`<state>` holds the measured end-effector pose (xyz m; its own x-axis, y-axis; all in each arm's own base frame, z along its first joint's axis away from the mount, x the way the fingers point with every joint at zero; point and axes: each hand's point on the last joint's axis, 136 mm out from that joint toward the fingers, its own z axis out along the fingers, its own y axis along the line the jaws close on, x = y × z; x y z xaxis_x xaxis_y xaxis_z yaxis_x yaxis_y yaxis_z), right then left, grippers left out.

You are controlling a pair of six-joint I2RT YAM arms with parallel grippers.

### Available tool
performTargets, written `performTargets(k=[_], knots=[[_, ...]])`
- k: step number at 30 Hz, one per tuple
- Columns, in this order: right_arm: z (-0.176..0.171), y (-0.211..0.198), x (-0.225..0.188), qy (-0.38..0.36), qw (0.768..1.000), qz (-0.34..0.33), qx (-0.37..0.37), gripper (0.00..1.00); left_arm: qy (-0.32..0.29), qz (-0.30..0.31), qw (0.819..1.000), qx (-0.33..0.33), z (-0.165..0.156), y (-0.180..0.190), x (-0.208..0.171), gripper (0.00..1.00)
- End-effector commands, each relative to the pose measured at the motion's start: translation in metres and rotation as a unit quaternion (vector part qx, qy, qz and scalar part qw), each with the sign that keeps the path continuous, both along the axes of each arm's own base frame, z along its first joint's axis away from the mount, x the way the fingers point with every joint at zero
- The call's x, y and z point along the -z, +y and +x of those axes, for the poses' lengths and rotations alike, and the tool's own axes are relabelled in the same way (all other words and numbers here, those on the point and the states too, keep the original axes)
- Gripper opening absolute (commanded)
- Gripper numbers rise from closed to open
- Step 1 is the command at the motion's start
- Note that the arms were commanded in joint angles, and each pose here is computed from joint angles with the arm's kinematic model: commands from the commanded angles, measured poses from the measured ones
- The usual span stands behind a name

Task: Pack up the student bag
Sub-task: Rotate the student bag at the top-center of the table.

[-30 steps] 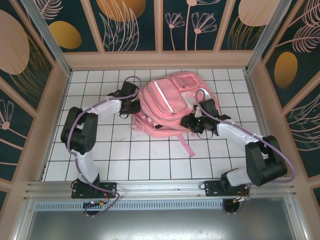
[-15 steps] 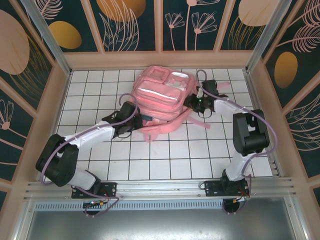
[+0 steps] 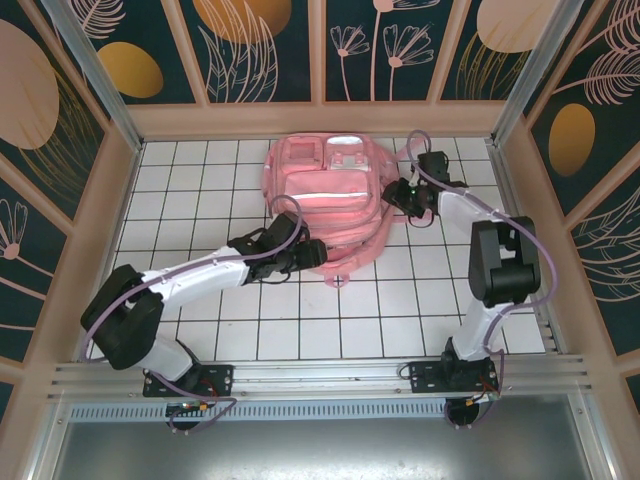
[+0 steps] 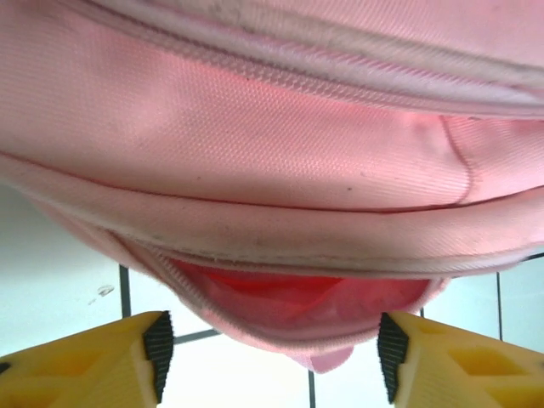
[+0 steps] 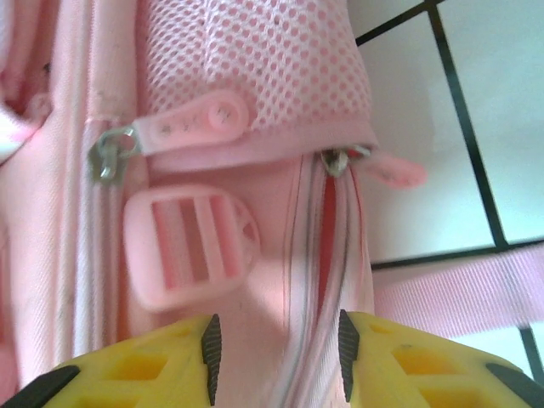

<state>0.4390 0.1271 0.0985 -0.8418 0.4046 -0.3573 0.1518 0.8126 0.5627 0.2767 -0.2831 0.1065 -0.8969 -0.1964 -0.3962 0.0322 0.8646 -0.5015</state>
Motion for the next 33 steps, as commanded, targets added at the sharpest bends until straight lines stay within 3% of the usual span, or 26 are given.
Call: performTargets(k=[1, 7, 13, 20, 26, 31, 33], knots=[[-0.014, -0.008, -0.035, -0.042, 0.999, -0.001, 0.022, 0.46, -0.019, 0.020, 1.000, -0.003, -0.004, 0.016, -0.032, 0.71], [-0.057, -0.003, -0.052, -0.048, 0.999, 0.008, 0.021, 0.56, -0.043, 0.027, 0.999, -0.002, 0.017, 0.037, -0.079, 0.76], [-0.099, 0.028, -0.058, -0.043, 0.999, 0.028, 0.003, 0.57, -0.076, 0.060, 0.995, -0.038, 0.080, 0.069, -0.098, 0.74], [-0.135, 0.095, -0.063, -0.039, 0.994, 0.091, -0.040, 0.58, -0.083, 0.045, 0.992, -0.080, 0.168, 0.108, -0.071, 0.72], [-0.144, 0.136, -0.052, -0.023, 0.991, 0.119, -0.058, 0.64, -0.058, 0.020, 0.994, -0.088, 0.228, 0.121, -0.031, 0.74], [-0.138, 0.145, -0.035, -0.001, 0.992, 0.119, -0.041, 0.64, -0.034, 0.007, 0.996, -0.080, 0.253, 0.119, 0.004, 0.70], [-0.134, 0.144, -0.027, 0.006, 0.993, 0.115, -0.028, 0.63, -0.027, -0.004, 0.997, -0.075, 0.255, 0.114, 0.014, 0.61]])
